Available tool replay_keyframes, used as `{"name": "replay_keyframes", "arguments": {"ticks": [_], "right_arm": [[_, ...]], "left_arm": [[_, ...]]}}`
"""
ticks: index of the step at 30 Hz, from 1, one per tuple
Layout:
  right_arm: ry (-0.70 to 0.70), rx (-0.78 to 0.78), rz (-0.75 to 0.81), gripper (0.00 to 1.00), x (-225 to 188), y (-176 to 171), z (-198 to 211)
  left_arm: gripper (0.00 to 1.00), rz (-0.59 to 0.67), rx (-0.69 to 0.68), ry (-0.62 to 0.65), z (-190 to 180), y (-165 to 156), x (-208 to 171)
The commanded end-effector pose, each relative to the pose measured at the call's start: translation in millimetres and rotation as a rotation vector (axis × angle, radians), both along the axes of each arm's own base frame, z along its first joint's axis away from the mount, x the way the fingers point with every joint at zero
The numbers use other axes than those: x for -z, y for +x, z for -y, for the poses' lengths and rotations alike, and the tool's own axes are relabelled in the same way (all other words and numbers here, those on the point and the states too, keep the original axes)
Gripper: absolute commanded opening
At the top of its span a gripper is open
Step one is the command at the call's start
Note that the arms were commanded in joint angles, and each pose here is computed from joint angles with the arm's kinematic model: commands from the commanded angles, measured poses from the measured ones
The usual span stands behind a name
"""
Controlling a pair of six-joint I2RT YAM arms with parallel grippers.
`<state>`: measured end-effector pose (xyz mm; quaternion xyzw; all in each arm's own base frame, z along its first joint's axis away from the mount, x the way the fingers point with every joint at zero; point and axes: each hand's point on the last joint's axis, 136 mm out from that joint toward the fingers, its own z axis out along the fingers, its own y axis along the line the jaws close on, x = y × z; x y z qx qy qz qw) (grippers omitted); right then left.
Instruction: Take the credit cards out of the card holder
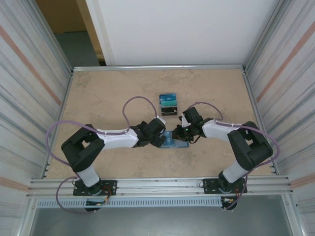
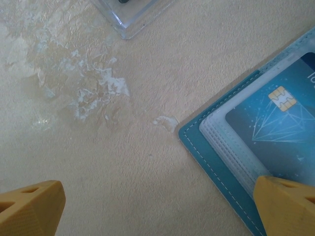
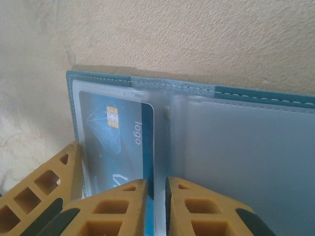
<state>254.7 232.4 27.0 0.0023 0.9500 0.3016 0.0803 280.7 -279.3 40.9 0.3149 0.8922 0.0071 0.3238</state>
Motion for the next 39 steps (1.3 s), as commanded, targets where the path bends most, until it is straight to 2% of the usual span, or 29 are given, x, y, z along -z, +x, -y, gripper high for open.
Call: {"name": "replay_keyframes", "arguments": {"ticks": [1, 11, 28, 37, 39], "right_arm": [[0.041, -0.012, -0.001, 0.17, -1, 3, -5], [0.064, 0.007, -0.023, 0.16, 5, 0, -2], [0.145, 0.004, -0.045, 0.14, 9, -5, -8], [0.139, 0.005, -0.046, 0.00, 7, -7, -6], [0.130, 0.008, -0.048, 0.00, 8, -8, -4]], "left_arm": [[0.99, 0.004, 0.001, 0.059, -2, 1, 2], [0.99, -0.012, 0.013, 0.117, -6, -2, 8], [0.99, -0.023, 0.017, 0.131, -8, -4, 9], [0.99, -0.026, 0.014, 0.131, -12, -8, 3], [0.99, -0.020, 0.016, 0.120, -12, -8, -3]]}}
